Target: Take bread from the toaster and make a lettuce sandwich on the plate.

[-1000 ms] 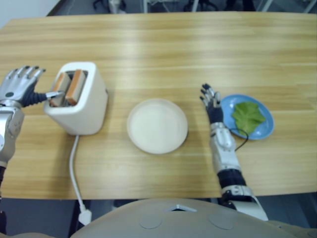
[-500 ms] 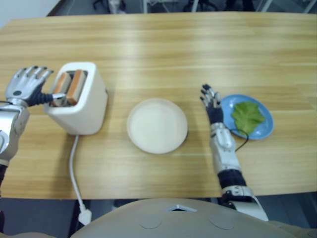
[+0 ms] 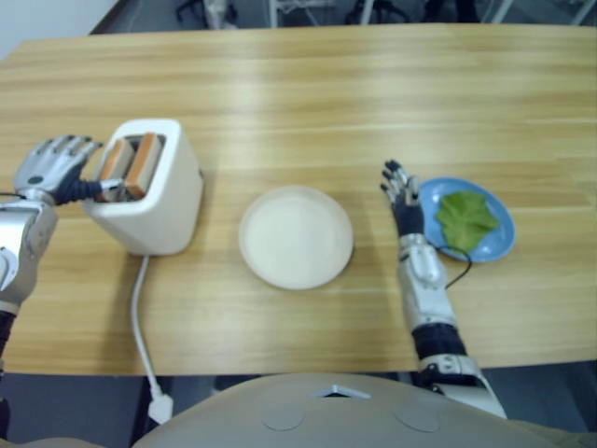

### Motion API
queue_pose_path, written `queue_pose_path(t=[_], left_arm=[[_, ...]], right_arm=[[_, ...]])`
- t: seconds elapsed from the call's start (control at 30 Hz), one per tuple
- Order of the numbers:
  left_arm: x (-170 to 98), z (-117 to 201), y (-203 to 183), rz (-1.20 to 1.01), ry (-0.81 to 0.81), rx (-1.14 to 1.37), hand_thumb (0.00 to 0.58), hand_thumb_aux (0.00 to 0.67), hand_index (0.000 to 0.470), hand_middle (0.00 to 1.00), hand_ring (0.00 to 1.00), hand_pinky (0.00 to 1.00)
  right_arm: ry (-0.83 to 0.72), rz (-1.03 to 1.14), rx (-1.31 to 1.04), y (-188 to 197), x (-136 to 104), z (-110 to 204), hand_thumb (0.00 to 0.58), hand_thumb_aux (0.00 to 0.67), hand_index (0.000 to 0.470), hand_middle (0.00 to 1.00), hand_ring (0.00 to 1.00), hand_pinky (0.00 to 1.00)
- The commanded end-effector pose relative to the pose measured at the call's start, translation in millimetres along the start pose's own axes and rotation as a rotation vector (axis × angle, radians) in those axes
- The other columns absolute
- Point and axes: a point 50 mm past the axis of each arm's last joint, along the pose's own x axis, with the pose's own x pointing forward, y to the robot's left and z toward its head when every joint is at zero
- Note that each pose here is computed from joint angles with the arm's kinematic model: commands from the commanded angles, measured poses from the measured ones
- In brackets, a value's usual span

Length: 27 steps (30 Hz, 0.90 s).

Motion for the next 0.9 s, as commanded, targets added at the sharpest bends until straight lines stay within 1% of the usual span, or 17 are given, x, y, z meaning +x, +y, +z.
queue_pose_path(t=[0.03, 0.07, 0.1, 0.13, 0.17, 0.37, 0.57, 0.6, 0.63, 0.67, 0.7, 0.73, 0.9], left_arm=[[-4, 5, -28, -0.133, -0.006, -0.032, 0.466, 0.373, 0.256, 0.00, 0.00, 0.00], [-4, 7, -28, -0.132, -0.013, -0.040, 0.466, 0.373, 0.256, 0.00, 0.00, 0.00], [-4, 9, -27, -0.126, -0.024, -0.047, 0.540, 0.494, 0.339, 0.00, 0.00, 0.00], [-3, 12, -25, -0.112, -0.039, -0.065, 0.567, 0.570, 0.391, 0.00, 0.00, 0.00], [-3, 14, -24, -0.103, -0.050, -0.079, 0.580, 0.670, 0.460, 0.00, 0.00, 0.00], [0, 18, -17, -0.034, -0.083, -0.118, 0.580, 0.670, 0.460, 0.00, 0.00, 0.00], [1, 18, -5, 0.075, -0.071, -0.151, 0.580, 0.670, 0.460, 0.00, 0.00, 0.00], [1, 18, -1, 0.105, -0.069, -0.166, 0.580, 0.670, 0.460, 0.26, 0.26, 0.26], [1, 17, 3, 0.136, -0.067, -0.180, 0.580, 0.670, 0.460, 0.68, 0.68, 0.68], [0, 17, 8, 0.170, -0.061, -0.193, 0.580, 0.670, 0.460, 0.97, 0.97, 0.97], [-1, 15, 14, 0.216, -0.053, -0.211, 0.580, 0.670, 0.460, 0.97, 0.97, 0.97], [-2, 13, 20, 0.255, -0.044, -0.226, 0.580, 0.670, 0.460, 1.00, 1.00, 1.00], [-10, 5, 47, 0.435, -0.014, -0.259, 0.580, 0.670, 0.460, 1.00, 1.00, 1.00]], right_arm=[[0.010, -0.011, 0.003, -2, -1, 0, 0.000, 0.000, 0.000, 0.00, 0.00, 0.00], [0.010, -0.011, 0.003, -3, -1, 0, 0.000, 0.000, 0.000, 0.00, 0.00, 0.00], [0.010, -0.013, 0.002, -3, -1, 0, 0.000, 0.000, 0.000, 0.00, 0.00, 0.00], [0.010, -0.014, 0.002, -3, -1, 0, 0.000, 0.000, 0.000, 0.00, 0.00, 0.00], [0.011, -0.015, 0.003, -4, -1, 0, 0.000, 0.000, 0.000, 0.00, 0.00, 0.00], [0.022, -0.022, 0.004, -5, -2, -2, 0.000, 0.000, 0.000, 0.00, 0.00, 0.00], [0.036, -0.028, 0.004, -7, -2, -5, 0.000, 0.000, 0.000, 0.00, 0.00, 0.00], [0.037, -0.029, 0.004, -7, -2, -5, 0.000, 0.000, 0.000, 0.00, 0.00, 0.00], [0.038, -0.029, 0.004, -6, -2, -5, 0.000, 0.000, 0.000, 0.00, 0.00, 0.00], [0.039, -0.029, 0.004, -6, -2, -6, 0.000, 0.000, 0.000, 0.00, 0.00, 0.00], [0.041, -0.029, 0.004, -6, -2, -6, 0.000, 0.000, 0.000, 0.00, 0.00, 0.00], [0.042, -0.029, 0.005, -6, -2, -6, 0.000, 0.000, 0.000, 0.00, 0.00, 0.00], [0.048, -0.027, 0.006, -5, -2, -7, 0.000, 0.000, 0.000, 0.00, 0.00, 0.00]])
